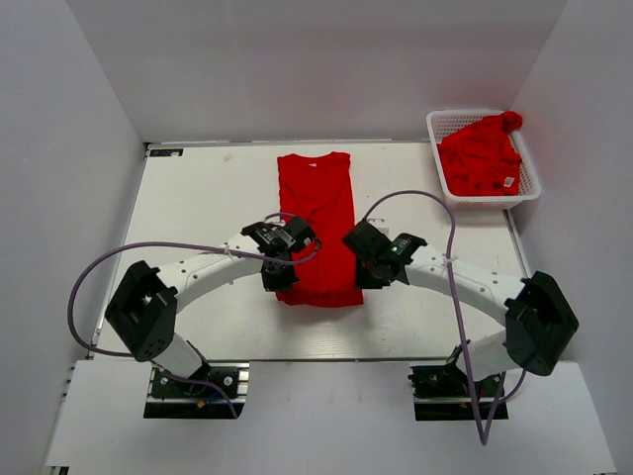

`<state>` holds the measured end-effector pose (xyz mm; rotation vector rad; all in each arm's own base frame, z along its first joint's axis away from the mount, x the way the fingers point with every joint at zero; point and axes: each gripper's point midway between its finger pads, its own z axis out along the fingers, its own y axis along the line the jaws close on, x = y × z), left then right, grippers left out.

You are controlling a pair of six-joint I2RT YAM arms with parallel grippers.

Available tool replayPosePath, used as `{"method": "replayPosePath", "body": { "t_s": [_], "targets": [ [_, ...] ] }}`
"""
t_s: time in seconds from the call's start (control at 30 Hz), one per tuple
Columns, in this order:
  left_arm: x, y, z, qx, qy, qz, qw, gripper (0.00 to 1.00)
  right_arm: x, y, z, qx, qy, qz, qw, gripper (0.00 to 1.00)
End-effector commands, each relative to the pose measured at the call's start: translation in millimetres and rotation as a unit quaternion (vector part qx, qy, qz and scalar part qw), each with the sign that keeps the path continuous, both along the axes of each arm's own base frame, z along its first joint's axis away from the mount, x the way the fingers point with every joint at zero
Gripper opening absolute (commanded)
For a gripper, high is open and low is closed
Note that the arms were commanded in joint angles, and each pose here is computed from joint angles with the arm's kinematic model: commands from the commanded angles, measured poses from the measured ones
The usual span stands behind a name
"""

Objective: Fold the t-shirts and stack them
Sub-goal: Fold the folded rectangular tshirt in 1/3 of the way

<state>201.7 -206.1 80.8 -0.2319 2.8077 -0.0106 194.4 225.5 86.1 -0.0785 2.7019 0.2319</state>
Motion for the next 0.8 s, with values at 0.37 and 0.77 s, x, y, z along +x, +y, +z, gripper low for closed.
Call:
{"method": "replayPosePath", "body": {
  "t_s": [0.37, 0.77],
  "targets": [
    [98.7, -6.2, 19.3, -0.029, -0.046, -0.015, 0.998, 0.00, 91.6, 12.1, 28.7, -0.013, -0.042, 0.009, 0.999, 0.00],
    [159.8, 16.6, 26.1, -0.038, -0.073, -0.003, 0.997, 0.00, 145.7, 11.1, 34.4, -0.003, -0.049, 0.006, 0.999, 0.00]
  ]
}}
